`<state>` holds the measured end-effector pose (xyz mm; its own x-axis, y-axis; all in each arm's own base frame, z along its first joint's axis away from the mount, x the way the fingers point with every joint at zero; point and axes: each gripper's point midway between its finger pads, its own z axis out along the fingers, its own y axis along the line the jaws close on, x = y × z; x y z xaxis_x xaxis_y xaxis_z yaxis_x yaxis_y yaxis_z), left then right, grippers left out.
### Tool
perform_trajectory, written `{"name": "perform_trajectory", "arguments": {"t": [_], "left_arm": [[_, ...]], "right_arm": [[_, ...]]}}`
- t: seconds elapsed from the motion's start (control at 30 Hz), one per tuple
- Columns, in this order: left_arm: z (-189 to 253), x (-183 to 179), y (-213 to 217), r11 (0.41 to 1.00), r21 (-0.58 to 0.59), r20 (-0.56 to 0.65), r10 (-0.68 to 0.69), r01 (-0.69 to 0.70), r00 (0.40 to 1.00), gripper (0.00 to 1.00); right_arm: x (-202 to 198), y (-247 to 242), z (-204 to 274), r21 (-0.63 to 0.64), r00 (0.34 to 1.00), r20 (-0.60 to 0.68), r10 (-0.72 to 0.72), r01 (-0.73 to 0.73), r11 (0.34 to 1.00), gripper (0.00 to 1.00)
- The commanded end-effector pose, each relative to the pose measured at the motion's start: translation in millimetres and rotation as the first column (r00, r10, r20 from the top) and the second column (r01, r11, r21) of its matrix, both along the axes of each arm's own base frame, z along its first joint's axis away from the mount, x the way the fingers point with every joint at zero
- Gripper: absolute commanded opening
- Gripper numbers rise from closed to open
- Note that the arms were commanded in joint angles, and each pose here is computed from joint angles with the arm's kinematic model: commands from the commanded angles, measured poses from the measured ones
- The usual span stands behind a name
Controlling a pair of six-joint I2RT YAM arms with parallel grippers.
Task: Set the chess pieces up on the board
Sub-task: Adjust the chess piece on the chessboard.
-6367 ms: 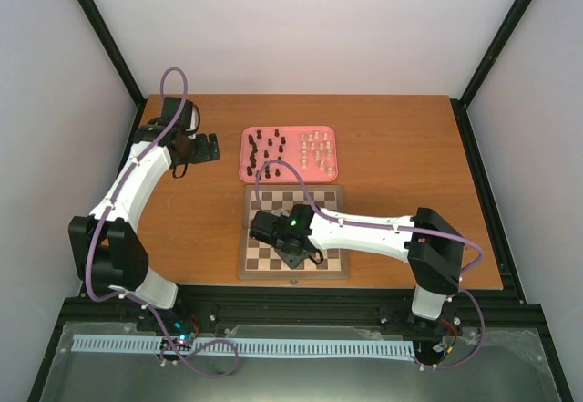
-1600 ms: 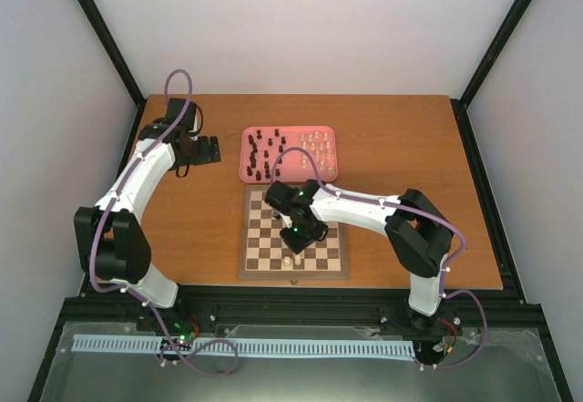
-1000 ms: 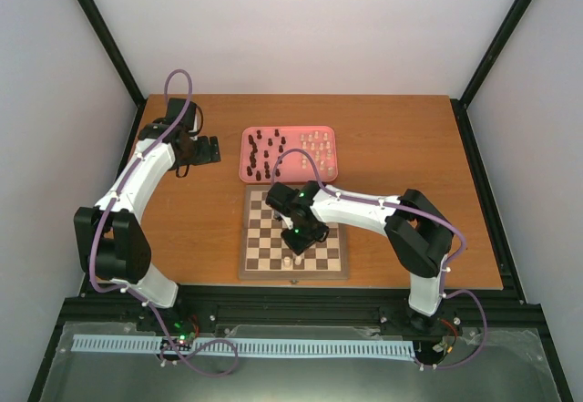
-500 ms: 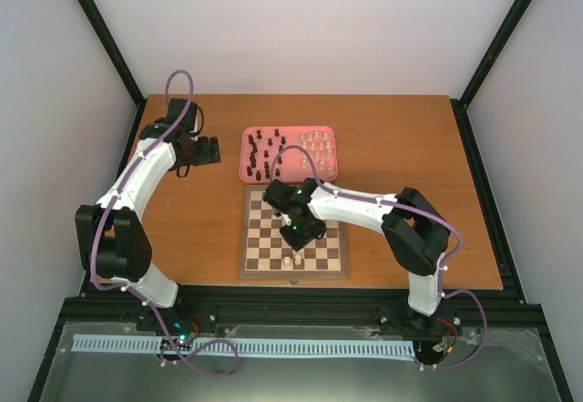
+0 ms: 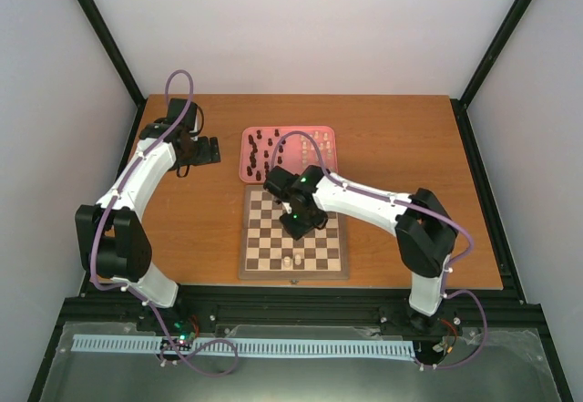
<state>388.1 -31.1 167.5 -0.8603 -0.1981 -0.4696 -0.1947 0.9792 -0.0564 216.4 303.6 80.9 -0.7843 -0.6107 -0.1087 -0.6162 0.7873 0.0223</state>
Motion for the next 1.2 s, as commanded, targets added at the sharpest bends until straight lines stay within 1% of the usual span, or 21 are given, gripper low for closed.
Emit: {"name": "perform_trajectory", "arguments": {"t": [0.0, 0.17, 0.23, 0.7, 1.17], "left_arm": [[11, 7, -2, 1.000, 0.000, 0.035, -0.010, 0.010, 0.999, 1.00], [11, 9, -4, 1.000, -0.009, 0.035, -0.012, 0.012, 0.999, 1.00], [10, 9, -4, 1.000, -0.011, 0.033, -0.012, 0.012, 0.999, 1.00], [5, 9, -5, 1.000, -0.014, 0.023, -0.015, 0.015, 1.000, 1.00], [4, 8, -4, 1.000, -0.010, 0.023, -0.014, 0.014, 1.000, 1.00]], "right_arm": [[-25, -10, 24, 0.010, 0.999, -0.040, -0.008, 0.009, 1.000, 0.41], [-50, 3, 33, 0.057, 0.997, -0.077, 0.011, -0.006, 0.998, 0.41], [-55, 5, 31, 0.057, 0.996, -0.090, 0.015, -0.010, 0.998, 0.42], [-65, 4, 13, 0.043, 0.990, -0.138, 0.035, -0.029, 0.999, 0.40], [-73, 6, 8, 0.039, 0.986, -0.158, 0.057, -0.051, 0.998, 0.39]]}}
